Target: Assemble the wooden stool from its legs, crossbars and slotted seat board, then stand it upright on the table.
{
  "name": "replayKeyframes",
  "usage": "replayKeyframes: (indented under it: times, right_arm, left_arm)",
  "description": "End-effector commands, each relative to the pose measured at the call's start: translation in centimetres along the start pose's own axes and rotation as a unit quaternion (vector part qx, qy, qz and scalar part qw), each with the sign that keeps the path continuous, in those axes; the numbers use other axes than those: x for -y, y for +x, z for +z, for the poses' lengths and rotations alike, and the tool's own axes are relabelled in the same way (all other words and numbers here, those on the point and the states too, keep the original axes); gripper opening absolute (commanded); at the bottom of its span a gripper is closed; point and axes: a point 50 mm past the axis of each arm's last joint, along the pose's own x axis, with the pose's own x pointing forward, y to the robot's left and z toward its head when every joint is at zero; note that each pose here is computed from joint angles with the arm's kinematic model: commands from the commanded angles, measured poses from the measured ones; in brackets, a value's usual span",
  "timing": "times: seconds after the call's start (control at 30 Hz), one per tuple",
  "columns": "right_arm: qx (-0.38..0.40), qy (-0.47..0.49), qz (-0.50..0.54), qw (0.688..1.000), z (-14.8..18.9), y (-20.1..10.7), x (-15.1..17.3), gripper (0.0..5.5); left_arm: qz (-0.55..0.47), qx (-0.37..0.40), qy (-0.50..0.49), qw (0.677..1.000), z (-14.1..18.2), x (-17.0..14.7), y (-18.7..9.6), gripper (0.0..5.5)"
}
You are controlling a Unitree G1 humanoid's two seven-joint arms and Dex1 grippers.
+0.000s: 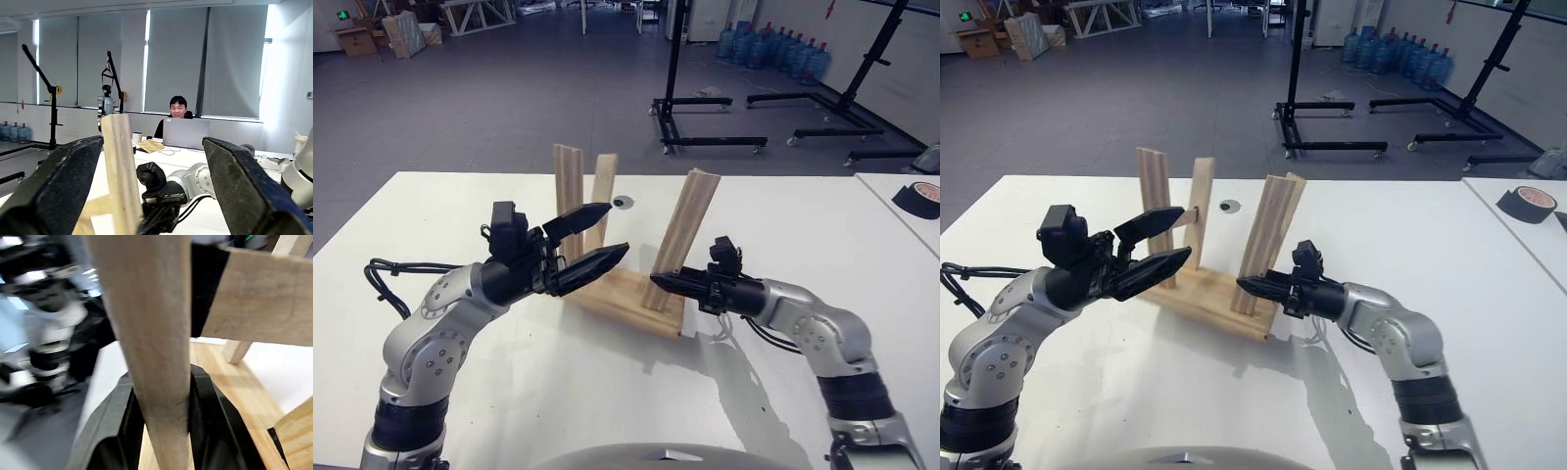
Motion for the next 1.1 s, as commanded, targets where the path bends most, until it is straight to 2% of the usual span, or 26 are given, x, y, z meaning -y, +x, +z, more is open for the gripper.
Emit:
replayKeyframes:
  times: [0.03,0.3,0.47,0.5,0.6,0.83,1.0,1.07,1.1]
  right_arm:
    - [-0.053,0.127,0.052,0.989,-0.2,-1.8,-0.6,1.02]
    - [-0.138,0.249,0.024,0.958,0.1,-2.5,0.8,1.01]
    - [-0.176,0.267,-0.049,0.946,-1.2,-2.5,3.0,1.01]
    - [-0.174,0.270,-0.066,0.945,-1.4,-2.5,3.6,1.37]
    - [-0.145,0.279,-0.093,0.945,-1.1,-3.3,4.5,1.89]
    - [-0.055,0.250,-0.078,0.964,2.5,-4.7,3.3,3.30]
    - [-0.025,0.196,-0.089,0.976,3.1,-6.5,1.5,3.30]
    - [-0.001,0.147,-0.116,0.982,3.7,-7.3,1.5,3.30]
    - [-0.003,0.088,-0.141,0.986,3.7,-8.2,1.2,3.30]
  left_arm:
    - [-0.027,-0.013,0.004,1.000,-0.1,1.6,0.8,3.70]
    - [-0.037,-0.005,-0.012,0.999,-0.2,3.9,1.6,3.70]
    - [-0.004,-0.004,-0.017,1.000,-1.0,3.3,1.6,3.70]
    - [-0.001,-0.004,-0.016,1.000,-1.0,3.2,1.5,3.70]
    - [0.012,-0.004,-0.017,1.000,-1.2,2.5,1.3,3.70]
    - [0.025,-0.004,-0.007,1.000,-1.1,1.4,0.6,3.70]
    - [0.044,-0.026,0.038,0.998,-0.6,0.4,-0.3,3.70]
    - [0.057,-0.079,0.068,0.993,-0.8,0.0,-1.4,3.70]
    - [0.065,-0.163,0.085,0.981,-1.6,-0.4,-2.8,3.70]
